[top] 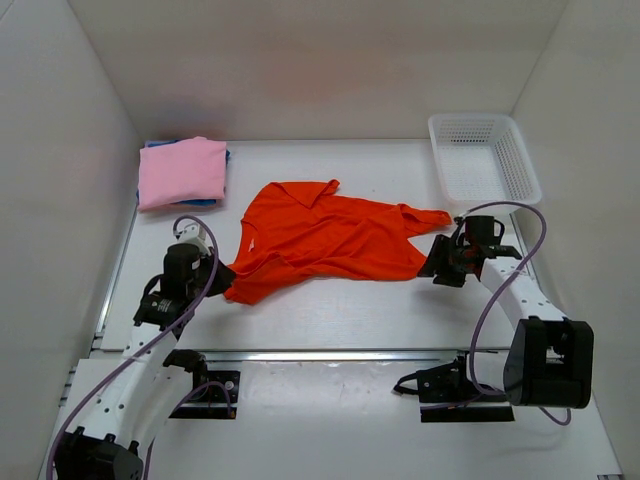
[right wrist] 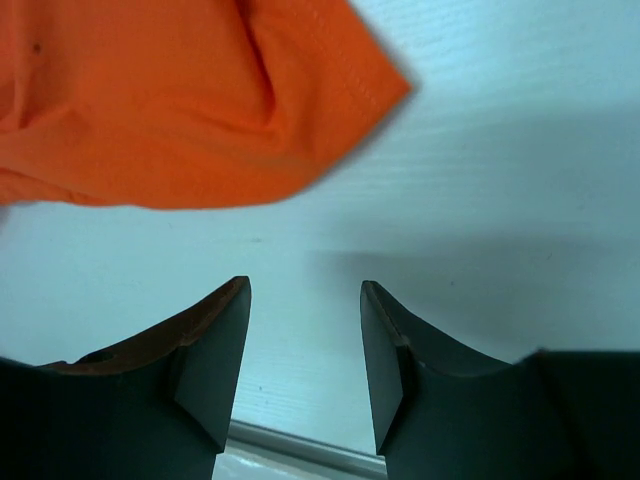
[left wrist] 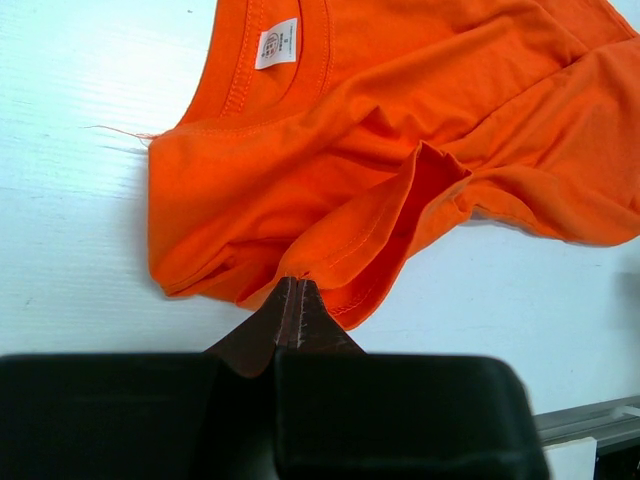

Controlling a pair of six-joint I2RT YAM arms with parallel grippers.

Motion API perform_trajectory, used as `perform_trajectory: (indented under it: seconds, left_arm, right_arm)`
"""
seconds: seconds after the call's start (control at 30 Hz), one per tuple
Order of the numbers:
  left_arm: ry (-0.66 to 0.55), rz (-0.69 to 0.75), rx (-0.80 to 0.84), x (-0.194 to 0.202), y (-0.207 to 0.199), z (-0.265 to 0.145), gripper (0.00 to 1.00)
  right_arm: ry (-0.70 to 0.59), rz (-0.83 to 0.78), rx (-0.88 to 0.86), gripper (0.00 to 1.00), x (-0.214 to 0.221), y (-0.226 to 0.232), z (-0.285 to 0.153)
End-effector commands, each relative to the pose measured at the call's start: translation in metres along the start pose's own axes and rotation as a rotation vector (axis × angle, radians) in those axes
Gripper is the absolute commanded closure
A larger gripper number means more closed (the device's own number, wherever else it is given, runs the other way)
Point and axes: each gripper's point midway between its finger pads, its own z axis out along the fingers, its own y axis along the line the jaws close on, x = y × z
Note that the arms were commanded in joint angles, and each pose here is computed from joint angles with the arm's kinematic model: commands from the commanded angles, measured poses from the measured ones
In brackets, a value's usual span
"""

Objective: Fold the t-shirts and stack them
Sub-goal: Flatten out the tshirt

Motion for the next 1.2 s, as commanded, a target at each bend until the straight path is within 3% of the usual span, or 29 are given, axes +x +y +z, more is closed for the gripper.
perform_trajectory:
  seconds: [0.0,0.37,0.47,0.5,0.53,0.6,0.73,0.87,0.97,1.07,1.17]
  left_arm:
    - [-0.019,-0.008,0.018,0.0,-0.001,-0.002,1.0]
    - [-0.014,-0.016,0.014,0.0,0.001,-0.001,1.0]
    - [-0.016,-0.006,0.016,0.0,0.0,0.0,1.0]
    - [-0.016,-0.006,0.02,-0.001,0.0,0.0,1.0]
    - [-0.014,0.0,0.014,-0.002,0.0,0.0,1.0]
    - [-0.017,0.002,0.019,-0.009,-0.004,-0.001,1.0]
    - [-0.077,-0.002,0.032,-0.053,-0.017,-0.006,1.0]
    - [-0.268,0.007,0.067,-0.151,-0.051,-0.041,1.0]
    - [-0.47,0.013,0.138,-0.232,-0.092,-0.093,1.0]
    - [-0.581,0.027,0.166,-0.271,-0.115,-0.132,1.0]
    - [-0.764,0.039,0.223,-0.31,-0.141,-0.203,1.0]
  right_arm:
    - [-0.068,0.006,-0.008,0.54,-0.025,-0.006,0.008]
    - [-0.057,0.101,-0.063,0.55,-0.059,-0.013,0.057]
    - [-0.028,0.114,-0.129,0.69,-0.063,-0.006,0.065]
    - [-0.026,0.107,-0.145,0.89,-0.068,-0.002,0.065]
    - [-0.02,0.104,-0.129,1.0,-0.069,-0.004,0.065]
    - [-0.056,0.079,-0.114,1.0,-0.08,-0.002,0.056]
    - [-0.182,0.034,-0.171,0.99,-0.118,0.025,0.001]
    - [-0.397,-0.042,-0.243,1.0,-0.17,0.067,-0.091]
    - [-0.581,-0.088,-0.346,1.0,-0.193,0.104,-0.177]
    - [-0.738,-0.149,-0.383,1.0,-0.19,0.129,-0.242]
    - [-0.873,-0.198,-0.433,1.0,-0.185,0.148,-0.302]
